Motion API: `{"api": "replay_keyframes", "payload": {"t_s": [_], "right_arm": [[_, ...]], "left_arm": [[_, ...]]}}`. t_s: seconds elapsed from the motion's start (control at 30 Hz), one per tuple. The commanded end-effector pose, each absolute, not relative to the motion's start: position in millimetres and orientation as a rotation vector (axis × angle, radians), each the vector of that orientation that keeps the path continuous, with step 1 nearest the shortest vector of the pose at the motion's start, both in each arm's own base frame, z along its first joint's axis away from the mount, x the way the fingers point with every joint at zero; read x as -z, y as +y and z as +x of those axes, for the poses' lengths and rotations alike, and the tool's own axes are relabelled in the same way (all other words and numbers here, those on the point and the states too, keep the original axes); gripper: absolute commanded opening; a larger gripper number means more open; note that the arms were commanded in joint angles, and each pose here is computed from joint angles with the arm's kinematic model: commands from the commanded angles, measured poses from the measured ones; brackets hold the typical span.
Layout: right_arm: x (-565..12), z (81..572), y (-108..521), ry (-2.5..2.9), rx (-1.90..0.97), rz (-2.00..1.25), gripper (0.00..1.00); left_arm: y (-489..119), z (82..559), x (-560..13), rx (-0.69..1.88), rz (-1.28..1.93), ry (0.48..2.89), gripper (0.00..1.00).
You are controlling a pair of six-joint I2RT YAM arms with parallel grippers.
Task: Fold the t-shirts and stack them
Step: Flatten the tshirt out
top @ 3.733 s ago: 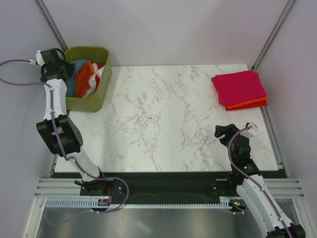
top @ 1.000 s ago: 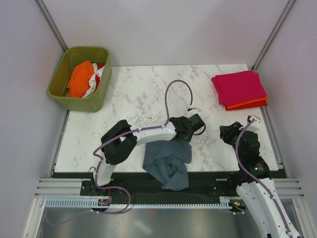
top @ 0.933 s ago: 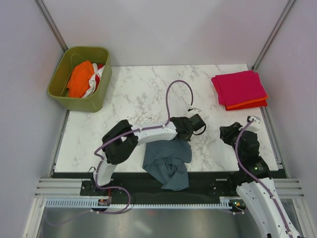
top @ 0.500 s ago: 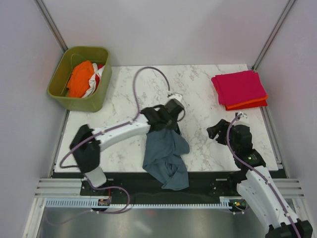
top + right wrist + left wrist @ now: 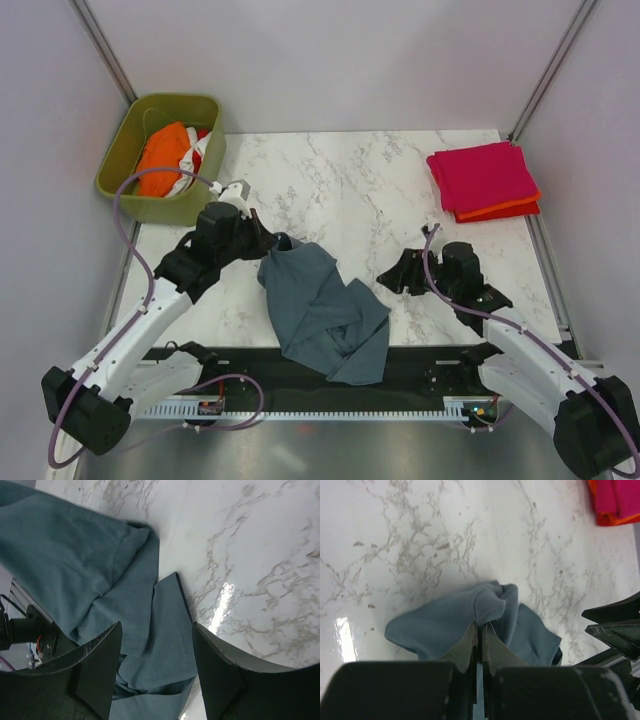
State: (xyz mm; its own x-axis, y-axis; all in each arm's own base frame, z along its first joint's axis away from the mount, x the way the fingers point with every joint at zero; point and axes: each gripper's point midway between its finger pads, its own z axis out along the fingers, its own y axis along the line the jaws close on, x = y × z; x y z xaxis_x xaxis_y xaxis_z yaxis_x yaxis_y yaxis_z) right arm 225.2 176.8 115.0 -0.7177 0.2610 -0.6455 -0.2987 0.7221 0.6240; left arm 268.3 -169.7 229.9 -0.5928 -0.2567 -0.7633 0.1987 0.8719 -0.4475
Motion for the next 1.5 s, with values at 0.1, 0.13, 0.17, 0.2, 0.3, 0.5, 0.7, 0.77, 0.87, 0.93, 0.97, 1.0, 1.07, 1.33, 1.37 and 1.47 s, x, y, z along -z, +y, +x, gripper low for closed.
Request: {"api": "replay_keyframes", "payload": {"t_s": [0.1,0.13,0.17,0.2,0.3,0.5,0.7,0.77,0.87,0.93,0.97,1.0,1.07,1.33,1.37,1.47], "right_arm": [[-111.8,215.1,205.9,2.223,-0.940,-0.193,0.66],[-107.3,213.9,205.4,2.245,-0.914,-0.195,0.66],[-98.4,211.0,202.5,2.287,-0.860,-0.187,0.66],[-94.1,210.8,201.6,2.308,-0.833,-0.184,0.66],[-86.0,214.2,199.1,2.327,-0.755,-0.173,0.66],[-72.3,229.4,211.6,2.392,-0.670,-0.257,0.65],[-61.3,250.8,226.0,2.429,-0.608,-0.369,0.58],[-56.8,252.7,234.4,2.452,-0.623,-0.401,0.60],[-48.5,251.8,242.3,2.481,-0.628,-0.443,0.58],[-43.4,250.5,245.2,2.496,-0.620,-0.460,0.54],[-39.4,249.3,246.4,2.510,-0.618,-0.466,0.52],[-38.5,248.1,247.8,2.514,-0.624,-0.471,0.52],[-36.4,245.9,250.2,2.520,-0.631,-0.482,0.49],[-30.5,249.3,250.2,2.542,-0.604,-0.487,0.12],[-35.1,253.4,252.3,2.530,-0.606,-0.469,0.00],[-55.6,278.7,247.4,2.471,-0.519,-0.388,0.00]], "left_arm": [[-169.4,265.5,-223.3,0.669,-0.096,2.125,0.02],[-168.4,264.6,-224.1,0.671,-0.107,2.120,0.02],[-167.4,264.7,-223.3,0.668,-0.117,2.119,0.02],[-166.3,263.4,-223.0,0.672,-0.130,2.117,0.02],[-159.9,262.8,-221.2,0.650,-0.157,2.100,0.02],[-159.9,257.7,-215.4,0.659,-0.149,2.111,0.02],[-156.8,250.3,-208.9,0.664,-0.154,2.117,0.02],[-155.2,247.6,-204.7,0.661,-0.157,2.121,0.02],[-151.6,244.9,-203.0,0.655,-0.169,2.116,0.02],[-150.5,243.2,-201.4,0.655,-0.172,2.115,0.02],[-150.3,242.8,-200.5,0.655,-0.174,2.117,0.02],[-149.7,242.1,-198.9,0.652,-0.175,2.120,0.02],[-149.3,241.7,-196.2,0.650,-0.181,2.125,0.02],[-145.0,241.1,-181.4,0.622,-0.215,2.151,0.02],[-144.7,242.4,-176.4,0.617,-0.224,2.153,0.02],[-142.6,250.0,-166.6,0.603,-0.272,2.130,0.02]]}}
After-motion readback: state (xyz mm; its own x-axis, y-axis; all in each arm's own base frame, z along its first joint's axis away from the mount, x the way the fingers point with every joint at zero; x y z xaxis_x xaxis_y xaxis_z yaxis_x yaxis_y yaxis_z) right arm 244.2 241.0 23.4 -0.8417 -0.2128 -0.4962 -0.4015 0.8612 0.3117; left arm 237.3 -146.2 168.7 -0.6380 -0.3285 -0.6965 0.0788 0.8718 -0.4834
